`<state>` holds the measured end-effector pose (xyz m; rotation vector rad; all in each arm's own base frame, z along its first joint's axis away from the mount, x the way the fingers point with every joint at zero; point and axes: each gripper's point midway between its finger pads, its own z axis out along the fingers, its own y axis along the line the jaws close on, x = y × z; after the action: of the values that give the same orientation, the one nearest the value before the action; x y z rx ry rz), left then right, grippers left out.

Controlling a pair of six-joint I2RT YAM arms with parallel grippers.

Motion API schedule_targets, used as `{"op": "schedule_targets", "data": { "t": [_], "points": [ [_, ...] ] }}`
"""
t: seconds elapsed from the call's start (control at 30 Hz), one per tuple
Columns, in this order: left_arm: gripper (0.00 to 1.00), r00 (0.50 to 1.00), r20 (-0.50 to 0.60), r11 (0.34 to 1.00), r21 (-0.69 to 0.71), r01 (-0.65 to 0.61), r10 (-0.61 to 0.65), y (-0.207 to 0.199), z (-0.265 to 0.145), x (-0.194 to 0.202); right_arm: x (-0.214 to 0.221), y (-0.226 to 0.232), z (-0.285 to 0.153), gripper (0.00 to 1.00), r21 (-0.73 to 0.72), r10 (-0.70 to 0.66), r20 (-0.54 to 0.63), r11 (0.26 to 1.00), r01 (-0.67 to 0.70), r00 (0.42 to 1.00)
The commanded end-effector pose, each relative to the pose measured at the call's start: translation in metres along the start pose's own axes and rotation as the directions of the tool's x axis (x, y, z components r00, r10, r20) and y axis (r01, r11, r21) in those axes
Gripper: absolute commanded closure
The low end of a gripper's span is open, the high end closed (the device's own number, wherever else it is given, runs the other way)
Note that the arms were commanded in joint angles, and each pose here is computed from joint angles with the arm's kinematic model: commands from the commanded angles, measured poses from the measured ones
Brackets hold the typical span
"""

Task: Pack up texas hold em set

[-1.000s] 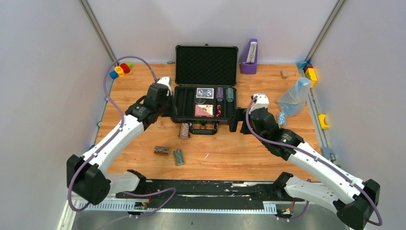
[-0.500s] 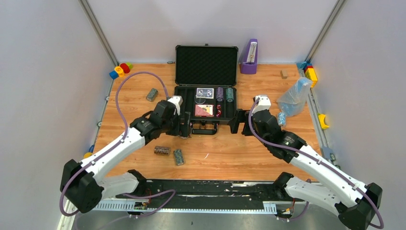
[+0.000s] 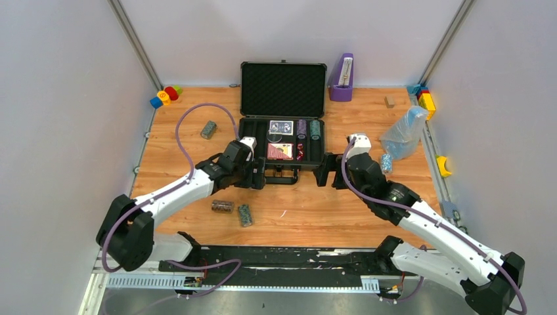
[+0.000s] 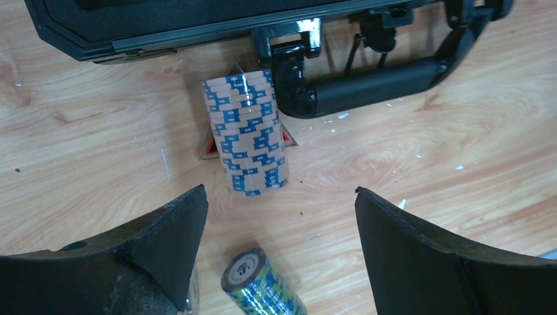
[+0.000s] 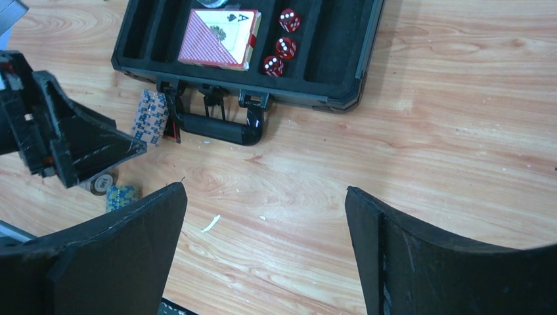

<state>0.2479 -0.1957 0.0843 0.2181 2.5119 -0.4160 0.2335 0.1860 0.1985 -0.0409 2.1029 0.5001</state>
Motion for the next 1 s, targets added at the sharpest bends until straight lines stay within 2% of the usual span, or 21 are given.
{"op": "schedule_targets", "data": {
  "t": [0.0, 0.17, 0.3, 0.37, 0.4, 0.43, 0.47, 0.5, 0.53, 0.6, 0.77, 0.97],
  "points": [
    [0.13, 0.997, 0.07, 1.0, -0.019, 0.011, -0.01, -0.002, 0.013, -0.022, -0.002, 0.004, -0.008, 0.08, -0.048, 0.047, 0.026, 0.998, -0.046, 0.999],
    [0.18, 1.0, 0.018, 0.997, -0.08, 0.022, -0.02, 0.01, 0.037, -0.007, 0.004, 0.002, -0.011, 0.08, -0.061, 0.054, 0.02, 0.997, -0.052, 0.998],
    [0.26, 1.0, 0.003, 0.992, -0.124, 0.029, -0.028, 0.019, 0.047, 0.0, 0.007, 0.001, -0.011, 0.08, -0.057, 0.05, 0.014, 0.997, -0.049, 0.999],
    [0.39, 1.0, 0.001, 0.991, -0.13, 0.026, -0.026, 0.02, 0.046, -0.001, 0.008, 0.001, -0.011, 0.08, -0.06, 0.048, 0.011, 0.997, -0.047, 0.999],
    [0.49, 1.0, -0.005, 0.991, -0.135, 0.024, -0.025, 0.02, 0.043, -0.001, 0.009, 0.001, -0.012, 0.08, -0.061, 0.046, 0.008, 0.997, -0.045, 0.999],
    [0.54, 1.0, 0.006, 0.991, -0.132, 0.021, -0.02, 0.019, 0.037, -0.004, 0.01, 0.0, -0.012, 0.08, -0.061, 0.045, 0.006, 0.997, -0.044, 0.999],
    [0.64, 1.0, 0.002, 0.991, -0.136, 0.018, -0.018, 0.019, 0.031, -0.005, 0.012, -0.001, -0.012, 0.08, -0.061, 0.045, 0.002, 0.997, -0.045, 0.999],
    [0.69, 1.0, 0.026, 0.992, -0.128, 0.016, -0.013, 0.018, 0.022, -0.011, 0.013, -0.001, -0.013, 0.08, -0.063, 0.047, 0.001, 0.997, -0.046, 0.999],
    [0.78, 1.0, 0.023, 0.991, -0.131, 0.008, -0.005, 0.018, 0.015, -0.013, 0.014, -0.002, -0.013, 0.08, -0.064, 0.047, -0.001, 0.997, -0.047, 0.999],
    [0.87, 0.998, 0.058, 0.993, -0.116, 0.002, 0.005, 0.015, -0.004, -0.024, 0.016, -0.003, -0.014, 0.08, -0.065, 0.049, -0.002, 0.997, -0.049, 0.999],
    [0.92, 0.989, 0.147, 0.995, -0.095, -0.003, 0.017, 0.013, -0.043, -0.05, 0.018, -0.003, -0.013, 0.08, -0.065, 0.047, -0.007, 0.997, -0.047, 0.999],
    [0.92, 0.979, 0.203, 0.995, -0.093, 0.019, 0.0, 0.025, -0.053, -0.085, 0.022, -0.003, -0.01, 0.08, -0.068, 0.041, -0.019, 0.997, -0.042, 0.999]
  ]
}}
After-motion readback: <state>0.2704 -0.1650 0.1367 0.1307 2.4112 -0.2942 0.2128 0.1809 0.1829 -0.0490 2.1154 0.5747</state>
